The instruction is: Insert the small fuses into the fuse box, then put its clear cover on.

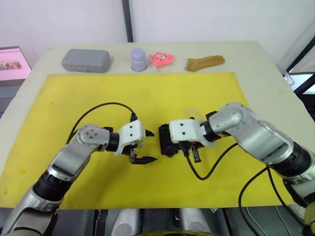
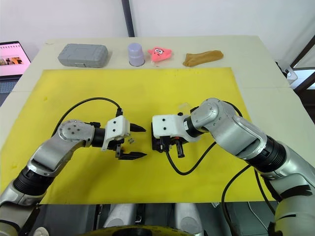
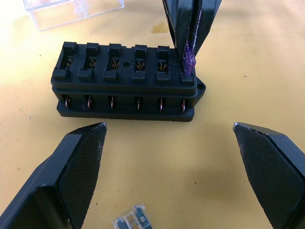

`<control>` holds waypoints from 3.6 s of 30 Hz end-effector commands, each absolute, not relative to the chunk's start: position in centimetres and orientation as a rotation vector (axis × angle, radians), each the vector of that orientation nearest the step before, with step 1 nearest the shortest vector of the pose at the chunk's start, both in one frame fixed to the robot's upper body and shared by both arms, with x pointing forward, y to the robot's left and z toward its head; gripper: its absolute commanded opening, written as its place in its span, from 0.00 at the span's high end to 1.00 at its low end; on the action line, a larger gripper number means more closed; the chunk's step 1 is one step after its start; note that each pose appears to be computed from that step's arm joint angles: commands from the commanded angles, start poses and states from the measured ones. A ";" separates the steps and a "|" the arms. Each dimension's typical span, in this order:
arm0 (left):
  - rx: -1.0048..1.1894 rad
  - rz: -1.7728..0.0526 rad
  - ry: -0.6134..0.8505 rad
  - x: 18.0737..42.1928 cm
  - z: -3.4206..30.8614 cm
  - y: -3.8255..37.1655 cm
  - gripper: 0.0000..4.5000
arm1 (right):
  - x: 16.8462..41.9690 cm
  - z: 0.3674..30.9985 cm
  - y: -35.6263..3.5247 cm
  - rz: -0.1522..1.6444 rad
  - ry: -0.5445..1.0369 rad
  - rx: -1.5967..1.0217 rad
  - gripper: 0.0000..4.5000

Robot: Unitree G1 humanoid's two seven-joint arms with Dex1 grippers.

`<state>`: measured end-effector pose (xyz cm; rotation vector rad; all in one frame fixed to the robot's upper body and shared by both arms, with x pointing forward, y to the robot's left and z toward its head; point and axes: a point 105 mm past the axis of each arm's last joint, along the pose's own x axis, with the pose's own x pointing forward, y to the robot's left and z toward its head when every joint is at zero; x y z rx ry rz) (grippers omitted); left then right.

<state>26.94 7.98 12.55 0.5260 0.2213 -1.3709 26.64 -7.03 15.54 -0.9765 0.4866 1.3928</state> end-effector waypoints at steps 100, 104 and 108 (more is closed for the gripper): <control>0.527 -1.367 0.155 27.6 15.0 8.4 0.00 | 27.2 17.9 -8.4 1.342 0.163 -0.435 0.99; 0.453 -1.327 0.130 27.4 17.4 10.8 0.00 | 27.4 19.7 -9.8 1.294 0.122 -0.473 0.99; 0.436 -1.241 0.186 27.2 18.8 14.6 0.00 | 27.1 20.0 -12.7 1.260 0.147 -0.562 0.99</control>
